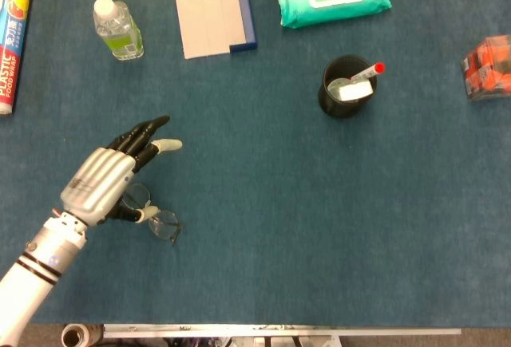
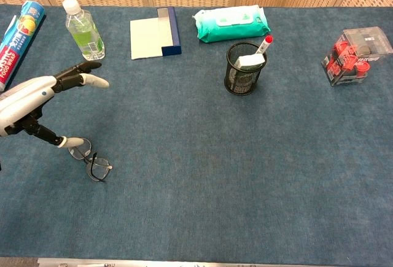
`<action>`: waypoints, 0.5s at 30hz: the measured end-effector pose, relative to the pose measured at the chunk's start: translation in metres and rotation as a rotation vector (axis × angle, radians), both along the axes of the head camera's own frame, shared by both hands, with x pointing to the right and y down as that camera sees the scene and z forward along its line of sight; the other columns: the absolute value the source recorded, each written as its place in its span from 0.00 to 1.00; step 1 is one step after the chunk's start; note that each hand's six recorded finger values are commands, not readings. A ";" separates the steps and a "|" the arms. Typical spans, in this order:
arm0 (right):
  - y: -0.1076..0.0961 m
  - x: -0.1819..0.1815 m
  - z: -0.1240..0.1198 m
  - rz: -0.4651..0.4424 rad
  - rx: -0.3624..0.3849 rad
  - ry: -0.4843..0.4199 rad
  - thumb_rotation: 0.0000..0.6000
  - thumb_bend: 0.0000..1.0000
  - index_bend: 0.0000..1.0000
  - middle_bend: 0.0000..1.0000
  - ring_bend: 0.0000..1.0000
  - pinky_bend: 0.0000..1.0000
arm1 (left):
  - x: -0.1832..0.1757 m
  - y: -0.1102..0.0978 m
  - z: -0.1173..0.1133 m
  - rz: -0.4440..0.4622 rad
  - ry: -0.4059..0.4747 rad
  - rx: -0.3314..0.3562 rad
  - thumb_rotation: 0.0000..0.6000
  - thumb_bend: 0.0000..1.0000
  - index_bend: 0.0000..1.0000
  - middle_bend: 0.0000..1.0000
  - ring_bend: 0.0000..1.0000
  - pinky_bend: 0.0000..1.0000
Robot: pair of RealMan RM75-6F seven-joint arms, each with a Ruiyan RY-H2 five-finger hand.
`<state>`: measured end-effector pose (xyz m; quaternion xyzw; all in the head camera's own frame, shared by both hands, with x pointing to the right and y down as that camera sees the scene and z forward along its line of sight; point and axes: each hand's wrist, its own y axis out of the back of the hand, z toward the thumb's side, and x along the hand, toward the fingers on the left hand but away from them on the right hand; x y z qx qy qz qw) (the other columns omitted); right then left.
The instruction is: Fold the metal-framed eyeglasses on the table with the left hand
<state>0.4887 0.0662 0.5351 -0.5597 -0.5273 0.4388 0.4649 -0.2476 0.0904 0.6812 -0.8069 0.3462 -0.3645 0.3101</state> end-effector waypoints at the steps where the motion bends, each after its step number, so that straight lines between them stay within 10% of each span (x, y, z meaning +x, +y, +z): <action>1: 0.000 0.000 0.000 -0.001 0.001 0.001 1.00 0.54 0.59 0.53 0.36 0.36 | 0.000 0.001 -0.004 0.014 -0.011 0.026 1.00 0.10 0.18 0.00 0.00 0.13; 15: 0.000 0.000 -0.001 0.000 0.004 0.001 1.00 0.54 0.59 0.53 0.36 0.36 | 0.000 0.020 -0.034 0.155 -0.038 0.235 1.00 0.06 0.16 0.00 0.00 0.13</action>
